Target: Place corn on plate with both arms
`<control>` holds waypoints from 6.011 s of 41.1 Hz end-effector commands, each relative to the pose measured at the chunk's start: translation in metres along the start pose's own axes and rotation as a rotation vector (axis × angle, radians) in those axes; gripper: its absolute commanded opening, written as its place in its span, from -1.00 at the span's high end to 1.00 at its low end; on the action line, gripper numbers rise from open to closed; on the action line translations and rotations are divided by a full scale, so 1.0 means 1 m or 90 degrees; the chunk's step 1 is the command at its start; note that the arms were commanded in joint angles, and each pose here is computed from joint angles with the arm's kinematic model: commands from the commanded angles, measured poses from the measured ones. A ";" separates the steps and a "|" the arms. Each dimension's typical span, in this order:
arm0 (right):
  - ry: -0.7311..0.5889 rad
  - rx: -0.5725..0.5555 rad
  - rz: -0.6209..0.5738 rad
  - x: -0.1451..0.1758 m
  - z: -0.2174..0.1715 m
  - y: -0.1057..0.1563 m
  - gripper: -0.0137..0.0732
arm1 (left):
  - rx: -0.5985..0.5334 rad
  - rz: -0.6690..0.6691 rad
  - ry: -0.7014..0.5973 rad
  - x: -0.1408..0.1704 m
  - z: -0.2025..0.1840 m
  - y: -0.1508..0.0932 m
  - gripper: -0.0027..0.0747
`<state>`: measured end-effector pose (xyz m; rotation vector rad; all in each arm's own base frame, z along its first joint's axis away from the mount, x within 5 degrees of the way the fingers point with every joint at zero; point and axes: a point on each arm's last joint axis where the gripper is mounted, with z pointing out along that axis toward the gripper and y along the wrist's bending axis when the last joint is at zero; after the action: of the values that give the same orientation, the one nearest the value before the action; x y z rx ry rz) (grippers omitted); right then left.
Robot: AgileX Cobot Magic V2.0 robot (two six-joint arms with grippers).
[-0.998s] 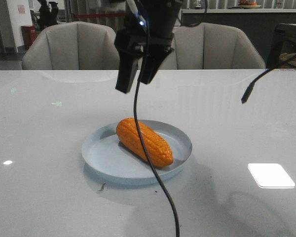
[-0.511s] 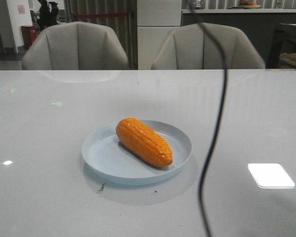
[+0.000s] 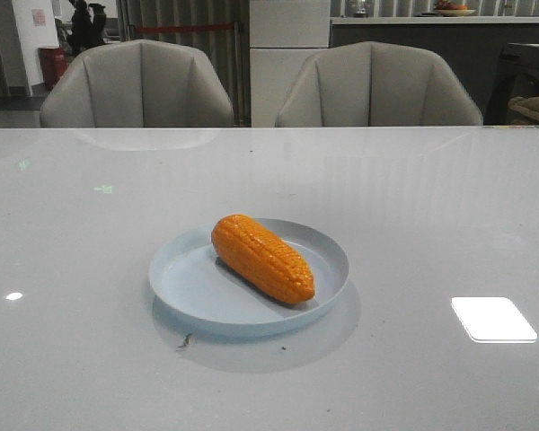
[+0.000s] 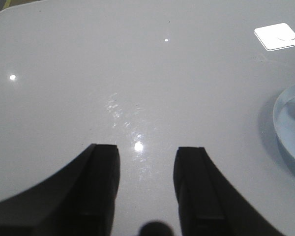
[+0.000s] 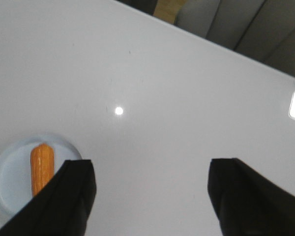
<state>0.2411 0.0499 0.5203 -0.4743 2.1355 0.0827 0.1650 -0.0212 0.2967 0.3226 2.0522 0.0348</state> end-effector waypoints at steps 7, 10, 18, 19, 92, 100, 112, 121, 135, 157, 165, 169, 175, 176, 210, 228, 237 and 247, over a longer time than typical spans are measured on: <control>-0.067 0.065 0.065 0.087 -0.020 0.007 -0.65 | -0.012 -0.012 -0.076 -0.017 -0.006 0.003 0.03; -0.080 0.085 0.104 0.118 -0.016 0.008 -0.65 | -0.012 -0.012 -0.076 -0.017 -0.006 0.003 0.03; -0.038 0.103 0.134 0.192 -0.010 0.022 -0.65 | -0.012 -0.012 -0.076 -0.017 -0.006 0.003 0.03; -0.029 0.101 0.135 0.199 -0.009 0.024 -0.65 | -0.012 -0.012 -0.076 -0.017 -0.006 0.003 0.03; -0.023 0.098 0.159 0.220 -0.018 0.033 -0.65 | -0.061 -0.091 -0.266 -0.028 -0.056 0.012 0.68; -0.023 0.098 0.159 0.220 -0.018 0.033 -0.65 | -0.117 -0.076 -0.374 0.001 -0.072 0.011 0.68; -0.023 0.098 0.159 0.220 -0.018 0.033 -0.65 | -0.157 -0.030 -0.504 0.067 -0.077 -0.005 0.68; -0.023 0.098 0.159 0.220 -0.018 0.033 -0.65 | -0.158 -0.031 -0.525 0.104 -0.079 -0.014 0.68; -0.024 0.098 0.159 0.220 -0.019 0.033 -0.65 | -0.132 -0.040 -0.399 0.131 -0.054 -0.018 0.68; -0.024 0.098 0.159 0.220 -0.019 0.033 -0.65 | -0.123 -0.080 -0.403 0.131 -0.054 -0.018 0.68; -0.024 0.098 0.159 0.220 -0.019 0.033 -0.65 | -0.123 -0.080 -0.403 0.131 -0.054 -0.018 0.68; -0.024 0.098 0.159 0.220 -0.019 0.033 -0.65 | -0.123 -0.080 -0.403 0.131 -0.054 -0.018 0.68; -0.029 0.124 0.137 0.220 -0.019 0.029 -0.65 | -0.123 -0.080 -0.403 0.131 -0.054 -0.018 0.68; -0.031 0.124 0.137 0.220 -0.020 0.030 -0.65 | -0.123 -0.080 -0.403 0.131 -0.054 -0.018 0.68; -0.369 0.193 0.103 0.283 -0.030 0.049 0.63 | -0.123 -0.080 -0.403 0.131 -0.054 -0.018 0.69; -0.511 0.226 0.088 0.351 0.013 0.059 0.63 | -0.123 -0.080 -0.402 0.131 -0.054 -0.018 0.69; -0.427 0.204 0.097 0.360 0.021 0.061 0.63 | -0.123 -0.080 -0.402 0.131 -0.054 -0.018 0.69; -0.403 0.199 0.100 0.363 0.024 0.061 0.63 | -0.123 -0.080 -0.402 0.131 -0.054 -0.018 0.69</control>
<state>0.0564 0.0028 0.1912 -0.0770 1.6403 -0.0045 0.0560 -0.0015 0.2111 0.0851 1.4833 0.0498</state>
